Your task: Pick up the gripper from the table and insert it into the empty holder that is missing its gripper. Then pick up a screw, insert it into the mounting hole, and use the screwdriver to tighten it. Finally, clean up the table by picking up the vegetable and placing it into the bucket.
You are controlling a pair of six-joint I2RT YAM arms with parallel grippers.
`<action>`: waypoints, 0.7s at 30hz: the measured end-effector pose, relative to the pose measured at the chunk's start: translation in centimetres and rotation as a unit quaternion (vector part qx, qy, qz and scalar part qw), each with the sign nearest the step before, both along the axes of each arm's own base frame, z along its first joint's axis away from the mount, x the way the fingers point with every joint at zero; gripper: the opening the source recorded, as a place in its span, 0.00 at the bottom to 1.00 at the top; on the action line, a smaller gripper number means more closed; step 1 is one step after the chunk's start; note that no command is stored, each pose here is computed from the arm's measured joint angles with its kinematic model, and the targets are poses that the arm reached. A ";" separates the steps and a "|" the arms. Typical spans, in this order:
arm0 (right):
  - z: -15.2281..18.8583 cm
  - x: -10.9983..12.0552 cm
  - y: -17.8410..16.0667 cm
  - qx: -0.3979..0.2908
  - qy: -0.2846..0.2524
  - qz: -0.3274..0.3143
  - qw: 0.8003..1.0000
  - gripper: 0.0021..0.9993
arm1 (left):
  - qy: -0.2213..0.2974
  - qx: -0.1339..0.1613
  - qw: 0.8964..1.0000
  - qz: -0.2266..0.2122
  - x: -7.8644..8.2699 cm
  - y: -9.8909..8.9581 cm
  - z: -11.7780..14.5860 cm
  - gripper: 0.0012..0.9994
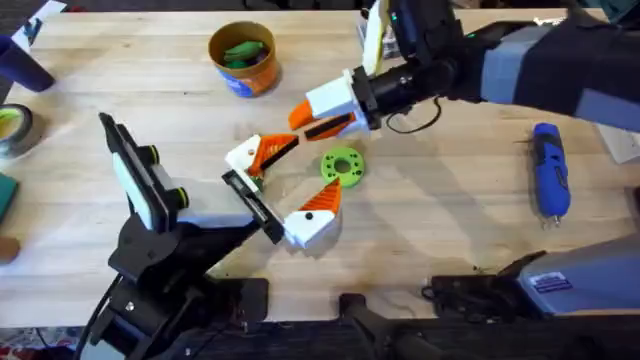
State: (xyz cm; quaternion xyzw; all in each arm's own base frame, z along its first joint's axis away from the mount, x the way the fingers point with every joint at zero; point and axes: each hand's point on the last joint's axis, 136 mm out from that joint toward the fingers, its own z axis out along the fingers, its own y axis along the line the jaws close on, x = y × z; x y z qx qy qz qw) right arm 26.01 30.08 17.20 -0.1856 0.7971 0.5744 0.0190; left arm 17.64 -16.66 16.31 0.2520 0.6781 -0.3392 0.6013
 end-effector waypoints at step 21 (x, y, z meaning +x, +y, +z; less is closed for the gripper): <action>-0.3 -1.9 2.5 0.033 0.072 0.047 0.996 0.33 | 0.000 0.000 1.000 0.000 0.0 0.0 0.0 0.99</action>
